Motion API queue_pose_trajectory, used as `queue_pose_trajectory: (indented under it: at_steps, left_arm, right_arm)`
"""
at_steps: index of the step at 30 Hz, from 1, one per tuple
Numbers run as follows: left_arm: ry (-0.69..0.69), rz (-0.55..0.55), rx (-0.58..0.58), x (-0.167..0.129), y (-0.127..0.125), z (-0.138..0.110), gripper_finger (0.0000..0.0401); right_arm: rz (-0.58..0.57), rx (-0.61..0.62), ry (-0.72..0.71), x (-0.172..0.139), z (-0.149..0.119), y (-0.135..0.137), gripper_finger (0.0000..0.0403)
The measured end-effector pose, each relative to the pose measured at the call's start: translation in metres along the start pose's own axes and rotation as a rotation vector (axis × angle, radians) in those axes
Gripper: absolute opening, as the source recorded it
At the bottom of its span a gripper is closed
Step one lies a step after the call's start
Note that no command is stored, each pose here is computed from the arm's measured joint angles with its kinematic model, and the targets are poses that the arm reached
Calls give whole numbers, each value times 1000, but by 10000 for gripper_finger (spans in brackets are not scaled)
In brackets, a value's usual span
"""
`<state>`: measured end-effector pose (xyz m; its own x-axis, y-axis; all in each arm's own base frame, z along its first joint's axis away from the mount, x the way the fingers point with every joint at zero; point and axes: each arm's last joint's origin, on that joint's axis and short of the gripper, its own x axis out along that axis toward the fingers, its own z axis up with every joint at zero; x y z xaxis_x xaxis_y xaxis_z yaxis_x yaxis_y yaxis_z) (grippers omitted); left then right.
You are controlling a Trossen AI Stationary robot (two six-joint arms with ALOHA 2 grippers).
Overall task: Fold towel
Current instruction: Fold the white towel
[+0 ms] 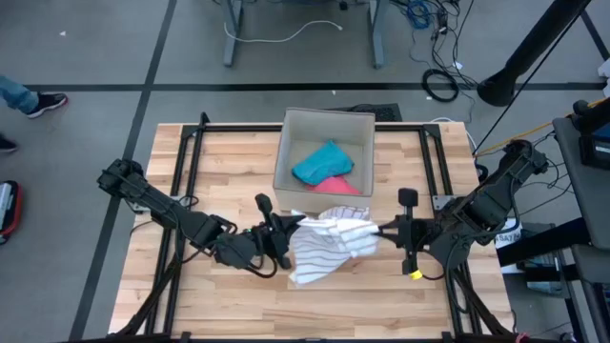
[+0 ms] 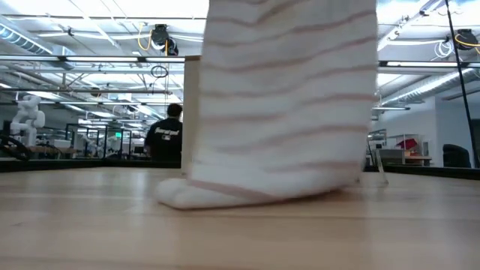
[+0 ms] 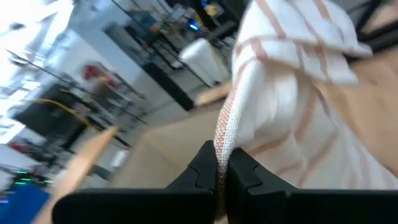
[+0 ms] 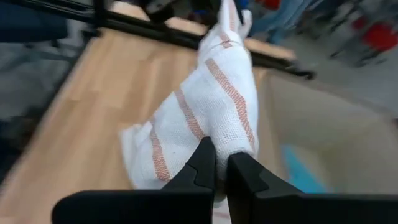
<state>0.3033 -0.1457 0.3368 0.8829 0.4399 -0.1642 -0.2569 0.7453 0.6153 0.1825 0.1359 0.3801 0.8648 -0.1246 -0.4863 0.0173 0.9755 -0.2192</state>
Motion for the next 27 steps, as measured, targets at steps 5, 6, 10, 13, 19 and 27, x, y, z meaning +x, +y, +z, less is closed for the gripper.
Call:
queue_pose_trajectory:
  at_steps: [5,6,10,13,19,27]
  left_arm:
    - [-38,129,72,1,18,11,6]
    - [-34,158,83,0,24,14,6]
    - [-56,203,43,-12,45,31,6]
    - [-102,182,29,-27,47,47,6]
    - [-183,-6,71,-61,27,58,6]
    - [-63,-478,-120,-64,-18,33,6]
  right_arm:
    - [-145,-54,-68,-6,6,-15,5]
    - [-164,-61,-85,-8,7,-18,5]
    - [-173,-86,-173,-17,18,-27,5]
    - [-101,-86,-232,-22,24,-25,5]
    - [239,-37,-183,-17,20,-9,5]
    - [515,-73,109,14,-1,33,46]
